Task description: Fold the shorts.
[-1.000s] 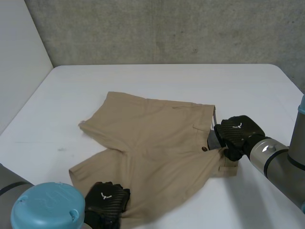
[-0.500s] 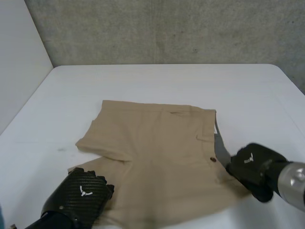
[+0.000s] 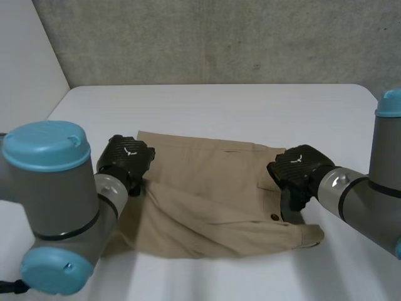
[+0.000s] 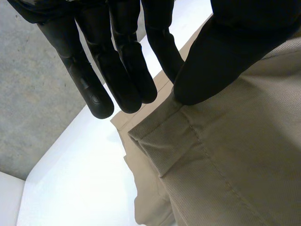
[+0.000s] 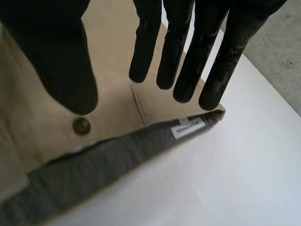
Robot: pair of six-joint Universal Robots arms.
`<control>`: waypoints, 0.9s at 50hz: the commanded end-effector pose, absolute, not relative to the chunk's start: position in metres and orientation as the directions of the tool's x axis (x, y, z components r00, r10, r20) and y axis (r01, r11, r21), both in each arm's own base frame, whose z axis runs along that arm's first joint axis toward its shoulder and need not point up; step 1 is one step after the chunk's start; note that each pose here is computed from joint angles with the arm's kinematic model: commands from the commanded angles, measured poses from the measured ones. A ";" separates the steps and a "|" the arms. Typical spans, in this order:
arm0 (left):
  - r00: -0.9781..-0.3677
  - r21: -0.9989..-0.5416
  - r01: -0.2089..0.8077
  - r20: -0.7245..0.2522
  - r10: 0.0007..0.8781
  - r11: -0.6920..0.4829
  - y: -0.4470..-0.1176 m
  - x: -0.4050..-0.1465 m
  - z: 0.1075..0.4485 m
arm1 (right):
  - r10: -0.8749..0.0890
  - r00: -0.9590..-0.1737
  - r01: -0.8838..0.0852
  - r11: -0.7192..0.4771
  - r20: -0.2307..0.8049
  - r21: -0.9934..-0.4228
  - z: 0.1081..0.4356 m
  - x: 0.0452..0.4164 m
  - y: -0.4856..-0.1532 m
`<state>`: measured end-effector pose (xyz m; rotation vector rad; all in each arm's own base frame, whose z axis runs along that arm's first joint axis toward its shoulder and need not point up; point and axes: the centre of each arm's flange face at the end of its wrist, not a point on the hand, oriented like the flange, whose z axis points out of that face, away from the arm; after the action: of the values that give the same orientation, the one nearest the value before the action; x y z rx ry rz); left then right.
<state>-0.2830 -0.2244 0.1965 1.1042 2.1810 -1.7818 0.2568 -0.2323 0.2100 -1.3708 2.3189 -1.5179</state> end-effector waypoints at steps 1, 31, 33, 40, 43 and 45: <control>-0.725 -0.801 0.597 -0.510 0.463 0.052 -0.224 -0.283 0.194 | -0.689 -0.674 -0.543 0.217 0.267 -0.811 0.225 0.257 -0.226; -0.753 -0.819 0.572 -0.506 0.421 0.040 -0.265 -0.289 0.187 | -0.747 -0.627 -0.560 0.238 0.219 -0.794 0.208 0.262 -0.257; -0.768 -0.828 0.560 -0.506 0.393 0.027 -0.280 -0.289 0.187 | -0.718 -0.643 -0.557 0.199 0.267 -0.806 0.208 0.267 -0.272; -0.799 -0.859 0.508 -0.496 0.341 -0.060 -0.319 -0.302 0.190 | -0.640 -0.662 -0.548 0.058 0.390 -0.834 0.209 0.295 -0.307; -0.803 -0.868 0.486 -0.491 0.339 -0.105 -0.339 -0.311 0.188 | -0.611 -0.674 -0.537 0.019 0.416 -0.843 0.200 0.307 -0.326; -0.805 -0.869 0.480 -0.490 0.335 -0.118 -0.356 -0.313 0.182 | -0.598 -0.679 -0.531 -0.001 0.426 -0.847 0.194 0.311 -0.335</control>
<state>-0.3000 -0.3144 0.1886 0.9484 2.0780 -1.9641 0.2915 -0.3052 0.2076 -1.2483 2.2362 -1.6583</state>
